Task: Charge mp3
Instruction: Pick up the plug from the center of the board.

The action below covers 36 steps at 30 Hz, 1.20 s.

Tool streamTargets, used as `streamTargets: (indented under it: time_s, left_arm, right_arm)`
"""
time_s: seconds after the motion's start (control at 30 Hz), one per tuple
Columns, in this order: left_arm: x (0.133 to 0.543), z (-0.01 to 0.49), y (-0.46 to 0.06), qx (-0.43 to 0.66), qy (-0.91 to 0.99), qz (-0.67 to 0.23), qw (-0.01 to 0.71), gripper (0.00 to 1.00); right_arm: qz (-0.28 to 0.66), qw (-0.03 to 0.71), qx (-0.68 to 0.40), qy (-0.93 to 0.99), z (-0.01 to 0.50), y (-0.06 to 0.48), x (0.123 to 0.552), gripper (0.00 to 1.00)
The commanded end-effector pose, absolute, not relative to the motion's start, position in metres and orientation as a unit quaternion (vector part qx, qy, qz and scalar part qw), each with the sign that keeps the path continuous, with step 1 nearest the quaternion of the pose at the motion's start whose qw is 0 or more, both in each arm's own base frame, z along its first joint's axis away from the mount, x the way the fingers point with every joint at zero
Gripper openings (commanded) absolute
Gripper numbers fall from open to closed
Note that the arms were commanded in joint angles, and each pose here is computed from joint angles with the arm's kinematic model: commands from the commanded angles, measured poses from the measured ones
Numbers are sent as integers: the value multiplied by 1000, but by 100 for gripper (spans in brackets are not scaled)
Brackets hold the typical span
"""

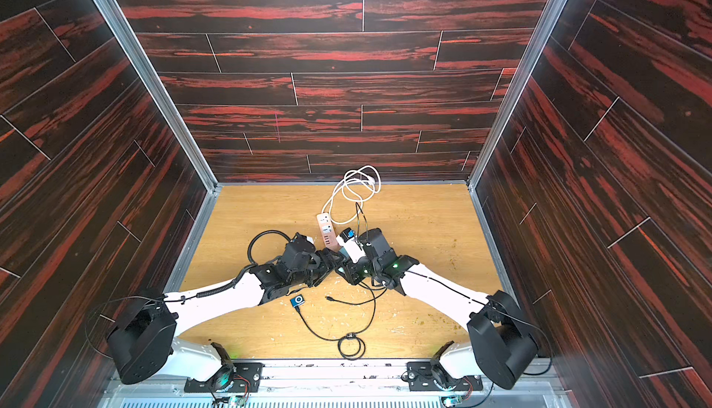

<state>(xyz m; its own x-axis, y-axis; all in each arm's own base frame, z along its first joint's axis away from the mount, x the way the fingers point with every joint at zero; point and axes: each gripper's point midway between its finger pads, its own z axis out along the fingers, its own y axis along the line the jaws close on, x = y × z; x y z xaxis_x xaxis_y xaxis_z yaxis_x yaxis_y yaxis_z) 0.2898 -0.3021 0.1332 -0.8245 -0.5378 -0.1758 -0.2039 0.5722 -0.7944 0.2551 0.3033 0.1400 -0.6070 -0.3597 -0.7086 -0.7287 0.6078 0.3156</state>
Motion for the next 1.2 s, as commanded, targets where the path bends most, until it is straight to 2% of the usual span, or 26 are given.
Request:
streamTargets:
  time_s: [0.0, 0.17, 0.27, 0.73, 0.77, 0.83, 0.97, 1.17]
  left_arm:
    - [290, 131, -300, -219, 861, -412, 204, 67]
    - [292, 134, -300, -223, 855, -420, 206, 56]
    - [291, 135, -299, -227, 853, -423, 205, 54]
    - [291, 145, -274, -243, 841, -415, 249, 56]
    - [291, 145, -273, -244, 840, -414, 251, 60]
    - [291, 147, -274, -242, 838, -419, 253, 62]
    - [291, 149, -281, -235, 834, -437, 243, 46]
    - [288, 149, -289, -223, 833, -452, 228, 40]
  right_arm:
    - [339, 314, -334, 821, 160, 312, 246, 0]
    - [350, 306, -337, 819, 160, 314, 242, 0]
    - [348, 306, -336, 820, 158, 313, 242, 0]
    - [358, 277, -342, 824, 147, 317, 236, 0]
    - [361, 274, -344, 822, 147, 318, 235, 0]
    - [365, 271, -346, 821, 147, 319, 233, 0]
    - [375, 261, -353, 817, 146, 321, 229, 0]
    - [375, 258, -352, 818, 145, 322, 229, 0]
